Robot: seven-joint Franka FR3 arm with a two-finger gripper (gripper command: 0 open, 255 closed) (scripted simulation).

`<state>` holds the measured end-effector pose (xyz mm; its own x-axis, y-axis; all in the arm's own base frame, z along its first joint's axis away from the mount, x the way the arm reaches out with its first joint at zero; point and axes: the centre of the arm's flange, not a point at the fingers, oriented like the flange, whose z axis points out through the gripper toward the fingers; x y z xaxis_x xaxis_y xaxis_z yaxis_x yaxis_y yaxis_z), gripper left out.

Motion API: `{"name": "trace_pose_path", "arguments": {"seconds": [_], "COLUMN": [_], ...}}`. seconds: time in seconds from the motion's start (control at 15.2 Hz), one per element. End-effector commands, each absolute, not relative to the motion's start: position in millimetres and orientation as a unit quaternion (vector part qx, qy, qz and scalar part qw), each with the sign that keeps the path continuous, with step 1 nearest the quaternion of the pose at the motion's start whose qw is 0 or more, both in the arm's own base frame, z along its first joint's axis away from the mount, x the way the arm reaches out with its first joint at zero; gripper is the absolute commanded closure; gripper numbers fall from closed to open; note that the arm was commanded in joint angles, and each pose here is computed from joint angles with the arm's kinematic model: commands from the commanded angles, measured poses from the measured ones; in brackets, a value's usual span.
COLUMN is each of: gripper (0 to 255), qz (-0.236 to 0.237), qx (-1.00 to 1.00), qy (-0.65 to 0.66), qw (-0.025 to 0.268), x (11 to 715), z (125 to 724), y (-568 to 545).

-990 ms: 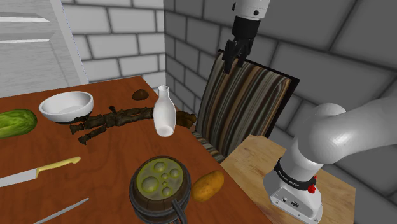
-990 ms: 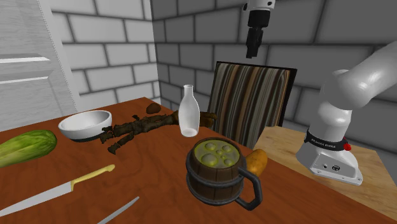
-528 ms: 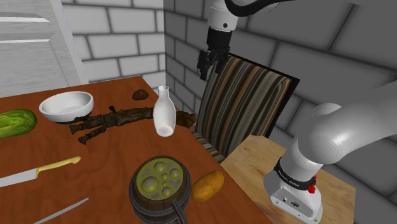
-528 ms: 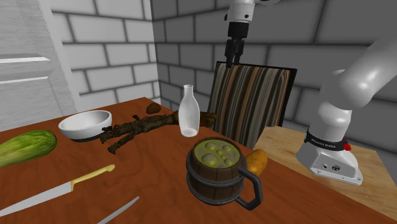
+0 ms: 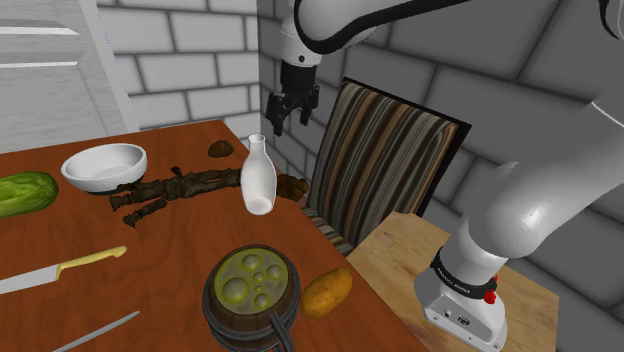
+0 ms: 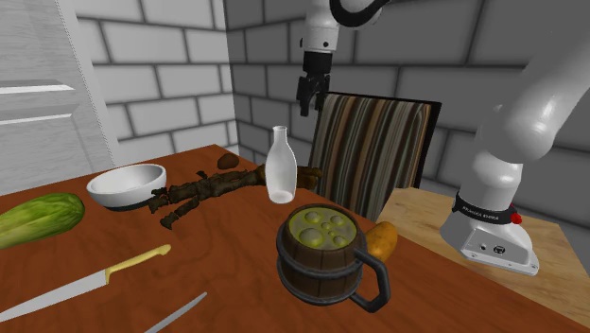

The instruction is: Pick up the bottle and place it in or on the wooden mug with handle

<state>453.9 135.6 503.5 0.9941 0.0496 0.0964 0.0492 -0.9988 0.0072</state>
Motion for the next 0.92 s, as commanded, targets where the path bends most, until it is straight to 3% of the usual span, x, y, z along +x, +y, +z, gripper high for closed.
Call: {"name": "trace_pose_path", "arguments": {"seconds": [0.0,0.33,0.86], "gripper": [0,0,0], "qz": [0.051,0.057,0.057], "qx": [0.998,0.998,0.998], "qy": [0.024,0.022,0.022], "qw": [0.002,0.004,0.004], "x": [474,518,523], "z": [489,464,424], "y": [149,178,178]}}
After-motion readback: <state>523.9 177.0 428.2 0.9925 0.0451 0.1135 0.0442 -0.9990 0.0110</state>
